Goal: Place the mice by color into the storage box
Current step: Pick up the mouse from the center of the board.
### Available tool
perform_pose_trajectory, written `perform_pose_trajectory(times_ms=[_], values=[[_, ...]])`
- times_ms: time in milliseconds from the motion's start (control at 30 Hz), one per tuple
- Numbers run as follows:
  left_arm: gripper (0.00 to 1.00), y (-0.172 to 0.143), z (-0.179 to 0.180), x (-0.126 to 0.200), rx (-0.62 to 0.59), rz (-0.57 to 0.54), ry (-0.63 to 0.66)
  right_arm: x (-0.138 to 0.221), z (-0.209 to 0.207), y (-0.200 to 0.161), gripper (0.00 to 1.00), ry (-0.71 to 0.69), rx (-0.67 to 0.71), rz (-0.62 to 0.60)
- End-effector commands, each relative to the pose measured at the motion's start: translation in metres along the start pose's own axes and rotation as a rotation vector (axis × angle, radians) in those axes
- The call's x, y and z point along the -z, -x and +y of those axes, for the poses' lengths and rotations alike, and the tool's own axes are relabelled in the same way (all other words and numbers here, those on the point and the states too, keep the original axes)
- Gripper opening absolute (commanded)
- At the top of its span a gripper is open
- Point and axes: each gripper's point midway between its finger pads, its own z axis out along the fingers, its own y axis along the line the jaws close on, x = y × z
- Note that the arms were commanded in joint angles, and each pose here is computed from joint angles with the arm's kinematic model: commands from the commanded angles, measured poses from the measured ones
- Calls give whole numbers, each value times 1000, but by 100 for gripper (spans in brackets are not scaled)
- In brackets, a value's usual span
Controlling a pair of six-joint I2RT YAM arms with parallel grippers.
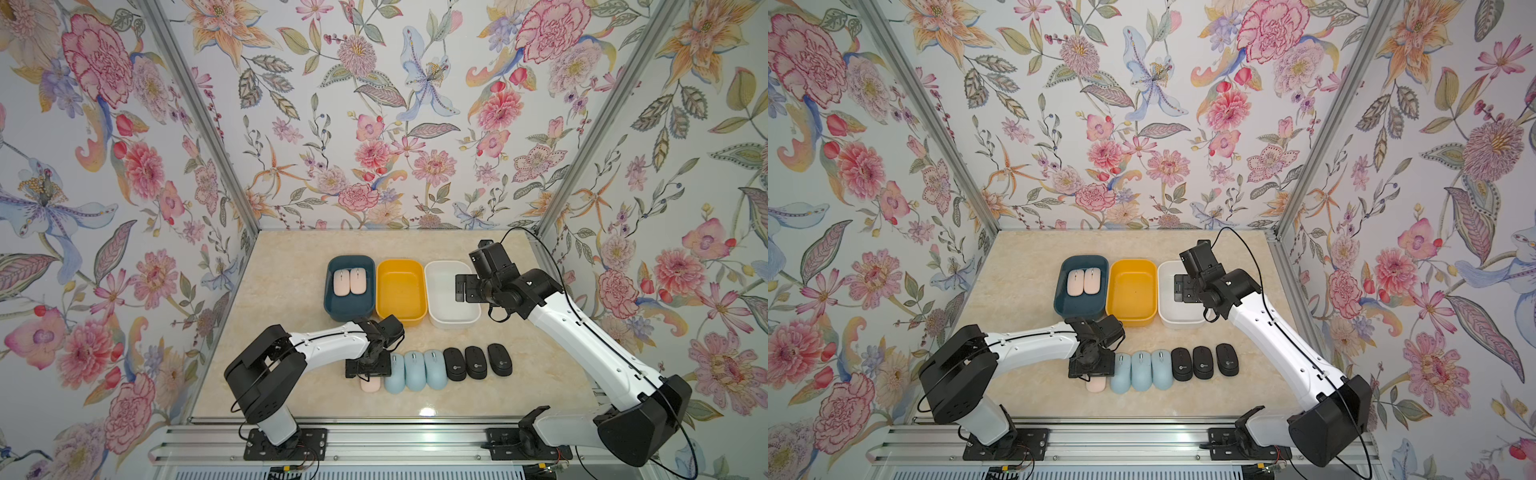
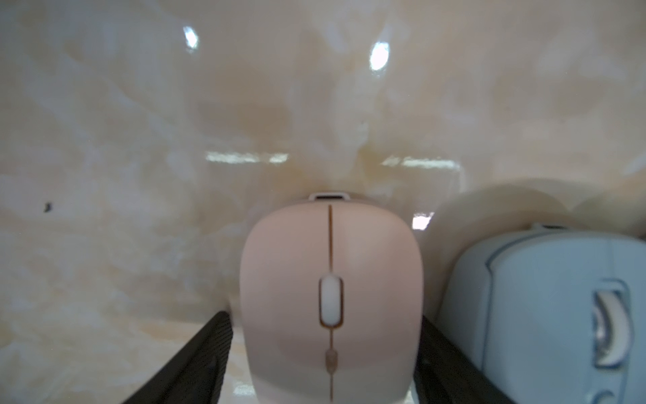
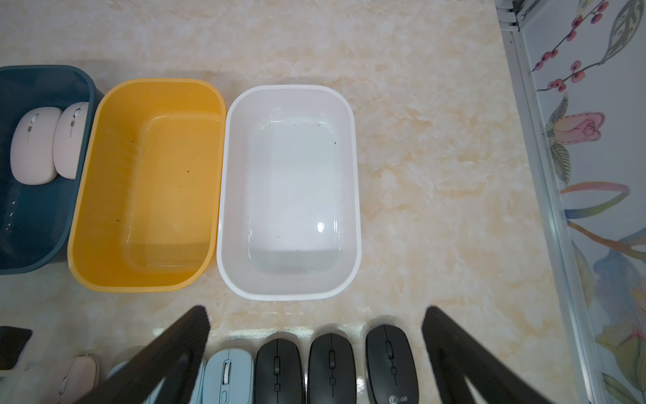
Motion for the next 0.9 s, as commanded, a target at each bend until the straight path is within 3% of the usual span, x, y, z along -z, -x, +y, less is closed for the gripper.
perform_pose_trajectory(times_ms=[0,133,367,667,867], values=[[80,1,0,-4,-1,-16,26,3,-2,-1,99,11,0,-6],[68,-5,2,-9,13,0,22,2,-1,-2,99,18,3,-2],[58,-7,4,-4,21,-5,1,2,2,3,99,31,3,-9],[56,-7,7,16,65,-42,-44,3,1,2,99,33,0,-13],[56,12,7,54,87,-113,-56,7,4,6,99,51,-10,-14]])
